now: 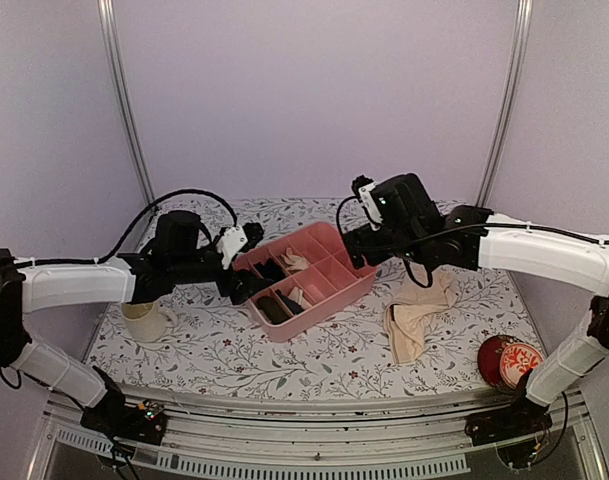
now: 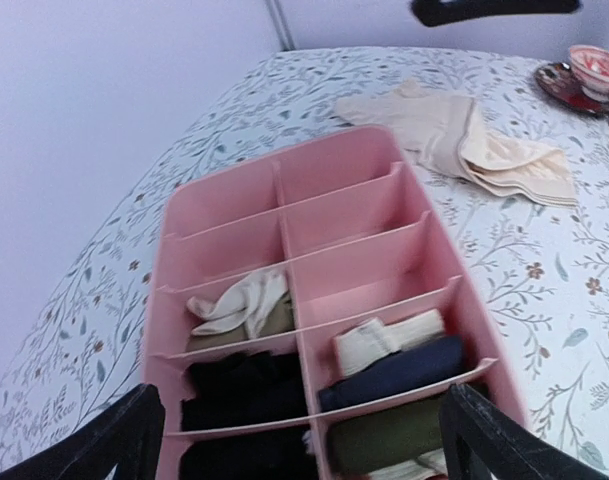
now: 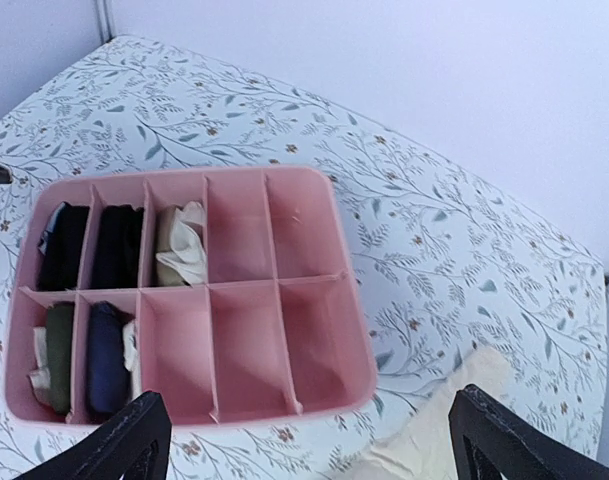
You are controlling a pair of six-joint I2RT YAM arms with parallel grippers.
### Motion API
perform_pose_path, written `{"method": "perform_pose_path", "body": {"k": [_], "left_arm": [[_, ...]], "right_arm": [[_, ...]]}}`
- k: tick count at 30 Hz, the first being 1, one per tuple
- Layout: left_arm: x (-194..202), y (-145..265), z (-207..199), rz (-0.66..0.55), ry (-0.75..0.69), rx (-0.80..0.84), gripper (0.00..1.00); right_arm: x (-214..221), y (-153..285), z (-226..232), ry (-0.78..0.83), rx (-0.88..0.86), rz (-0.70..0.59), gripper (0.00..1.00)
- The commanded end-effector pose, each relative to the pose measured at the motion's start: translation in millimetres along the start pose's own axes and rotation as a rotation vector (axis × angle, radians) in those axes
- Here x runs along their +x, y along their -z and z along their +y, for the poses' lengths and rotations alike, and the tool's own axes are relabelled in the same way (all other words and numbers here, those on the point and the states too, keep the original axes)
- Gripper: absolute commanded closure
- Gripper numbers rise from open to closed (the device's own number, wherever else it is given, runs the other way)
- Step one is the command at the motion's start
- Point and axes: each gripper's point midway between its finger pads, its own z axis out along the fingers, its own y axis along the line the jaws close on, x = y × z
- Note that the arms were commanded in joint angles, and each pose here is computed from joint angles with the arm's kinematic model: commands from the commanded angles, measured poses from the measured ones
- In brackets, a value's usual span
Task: Roll the underwear
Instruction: Move the storage box to the corner of the board.
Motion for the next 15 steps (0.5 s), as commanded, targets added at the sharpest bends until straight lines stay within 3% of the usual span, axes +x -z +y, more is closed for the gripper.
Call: {"method": "perform_pose_path", "body": {"k": [1, 7, 10, 15], "left_arm": [[-1.7, -8.2, -60.1, 0.067, -0.171, 0.09, 0.02], [-11.6, -46.6, -115.1, 0.186, -0.334, 0.127, 0.01], [1.4, -76.9, -137.3, 0.281, -0.397, 0.121, 0.02], [8.9, -124.3, -118.3, 0.359, -0.462, -0.054, 0.01]], "right_arm": [[53.8, 17.6, -34.4, -0.069, 0.105, -0.012, 0.01], [110.2, 43.4, -80.3, -0.119, 0.228, -0.065, 0.01], [123.7, 54.1, -102.7, -0.179, 0.267, -0.115, 0.01], [128.3, 66.1, -123.5, -0.234, 0.286, -0.174, 0.01]]}}
